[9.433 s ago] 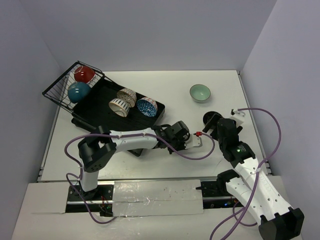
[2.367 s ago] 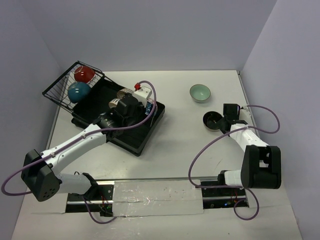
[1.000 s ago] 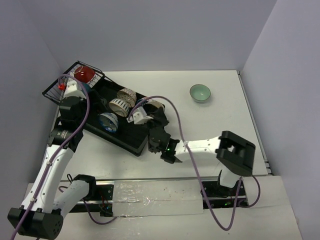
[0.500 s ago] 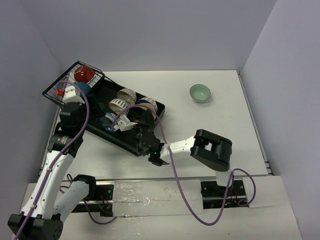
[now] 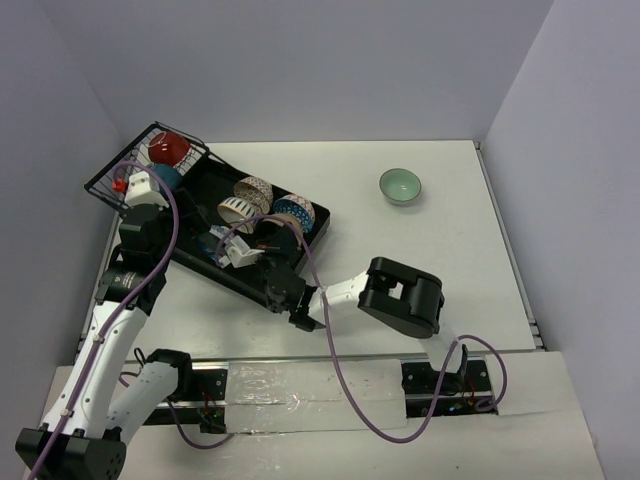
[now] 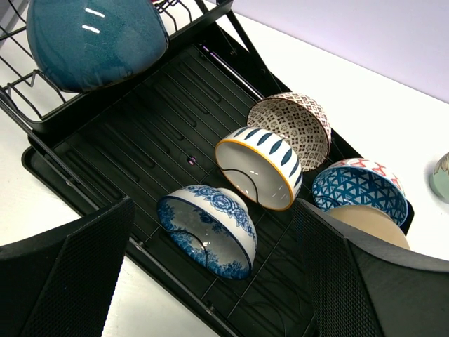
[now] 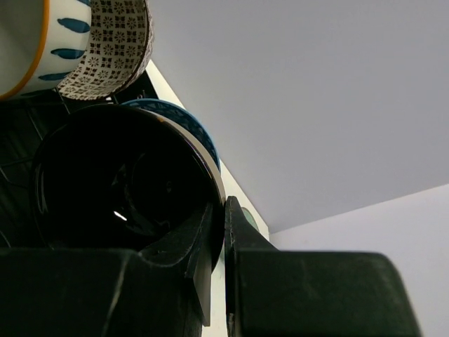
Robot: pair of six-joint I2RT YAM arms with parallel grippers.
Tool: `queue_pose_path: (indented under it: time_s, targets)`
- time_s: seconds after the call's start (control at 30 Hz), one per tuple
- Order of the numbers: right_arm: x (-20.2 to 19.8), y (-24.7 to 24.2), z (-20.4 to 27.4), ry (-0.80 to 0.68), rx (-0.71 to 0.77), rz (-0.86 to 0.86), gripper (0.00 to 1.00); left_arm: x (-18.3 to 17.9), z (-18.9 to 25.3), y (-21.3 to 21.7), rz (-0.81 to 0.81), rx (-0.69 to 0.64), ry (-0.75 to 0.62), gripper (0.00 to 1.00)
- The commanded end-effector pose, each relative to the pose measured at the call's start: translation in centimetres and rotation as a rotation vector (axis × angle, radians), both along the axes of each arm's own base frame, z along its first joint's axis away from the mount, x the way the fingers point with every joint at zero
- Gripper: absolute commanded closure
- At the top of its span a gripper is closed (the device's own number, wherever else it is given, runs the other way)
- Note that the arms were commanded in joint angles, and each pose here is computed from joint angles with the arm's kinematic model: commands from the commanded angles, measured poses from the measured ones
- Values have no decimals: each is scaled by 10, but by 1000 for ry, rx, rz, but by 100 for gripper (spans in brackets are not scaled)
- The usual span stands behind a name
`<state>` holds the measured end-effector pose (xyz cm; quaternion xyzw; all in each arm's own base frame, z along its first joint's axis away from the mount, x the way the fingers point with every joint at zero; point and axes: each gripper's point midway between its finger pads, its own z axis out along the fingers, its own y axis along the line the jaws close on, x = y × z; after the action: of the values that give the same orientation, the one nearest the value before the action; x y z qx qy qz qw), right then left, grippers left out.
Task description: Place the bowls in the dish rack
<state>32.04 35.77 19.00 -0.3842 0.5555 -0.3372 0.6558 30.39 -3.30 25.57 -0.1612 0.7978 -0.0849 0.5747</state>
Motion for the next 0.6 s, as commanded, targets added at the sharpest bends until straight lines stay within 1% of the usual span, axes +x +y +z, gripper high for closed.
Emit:
queue_pose_path:
  time_s: [0.0, 0.33, 0.57]
  targets:
    - [12, 6, 28, -48, 133, -18, 100, -1, 8, 5, 16, 8, -35, 1]
    - [23, -8, 21, -60, 105, -118, 100, -1, 7, 7, 26, 12, -33, 1]
    - [26, -11, 8, -74, 43, -144, 100, -2, 8, 8, 30, 15, -36, 1]
